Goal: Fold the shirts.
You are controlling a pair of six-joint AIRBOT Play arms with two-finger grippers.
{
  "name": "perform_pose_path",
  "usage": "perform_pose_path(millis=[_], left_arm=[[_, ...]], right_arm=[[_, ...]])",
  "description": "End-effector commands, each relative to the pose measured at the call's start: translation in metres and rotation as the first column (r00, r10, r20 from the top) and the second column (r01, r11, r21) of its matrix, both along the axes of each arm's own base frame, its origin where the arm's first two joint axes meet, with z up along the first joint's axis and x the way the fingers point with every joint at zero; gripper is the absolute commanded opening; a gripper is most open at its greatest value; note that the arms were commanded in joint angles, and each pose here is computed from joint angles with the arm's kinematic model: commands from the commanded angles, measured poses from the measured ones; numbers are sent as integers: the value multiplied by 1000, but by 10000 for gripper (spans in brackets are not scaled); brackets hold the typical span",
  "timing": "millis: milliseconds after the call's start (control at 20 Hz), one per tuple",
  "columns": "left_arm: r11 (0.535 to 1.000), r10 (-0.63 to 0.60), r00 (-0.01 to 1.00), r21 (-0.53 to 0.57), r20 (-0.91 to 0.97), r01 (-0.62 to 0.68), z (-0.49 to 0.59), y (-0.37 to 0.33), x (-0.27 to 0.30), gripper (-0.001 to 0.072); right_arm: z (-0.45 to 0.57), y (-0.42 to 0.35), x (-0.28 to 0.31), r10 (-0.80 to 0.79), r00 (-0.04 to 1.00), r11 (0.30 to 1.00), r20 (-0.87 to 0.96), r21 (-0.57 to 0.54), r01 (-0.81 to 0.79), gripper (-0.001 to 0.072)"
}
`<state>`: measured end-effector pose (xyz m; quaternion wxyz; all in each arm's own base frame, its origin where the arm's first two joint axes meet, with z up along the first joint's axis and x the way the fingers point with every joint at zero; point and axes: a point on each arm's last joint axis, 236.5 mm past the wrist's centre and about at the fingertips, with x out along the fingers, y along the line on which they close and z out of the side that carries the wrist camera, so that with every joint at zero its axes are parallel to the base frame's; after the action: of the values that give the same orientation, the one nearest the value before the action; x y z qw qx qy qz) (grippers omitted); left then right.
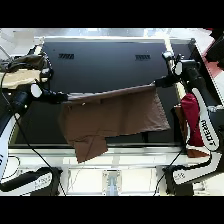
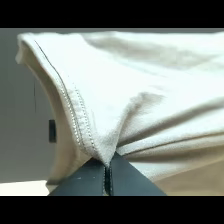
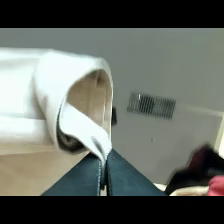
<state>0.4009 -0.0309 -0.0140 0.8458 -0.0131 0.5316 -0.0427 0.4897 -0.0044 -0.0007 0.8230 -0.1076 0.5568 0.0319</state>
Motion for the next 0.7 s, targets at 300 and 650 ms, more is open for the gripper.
perform_pose_path(millis=[300,650], left_arm=[[999,46,991,7,-128,-45,-43,-9,-43,7],[998,54,976,-24,-209,-61,-48,-17,-62,449]], right_arm=[[-64,-11,-21,-36,994,999,-101,32,40,14],[-82,-8,-39,-45,978,997,-204,50,57,163]])
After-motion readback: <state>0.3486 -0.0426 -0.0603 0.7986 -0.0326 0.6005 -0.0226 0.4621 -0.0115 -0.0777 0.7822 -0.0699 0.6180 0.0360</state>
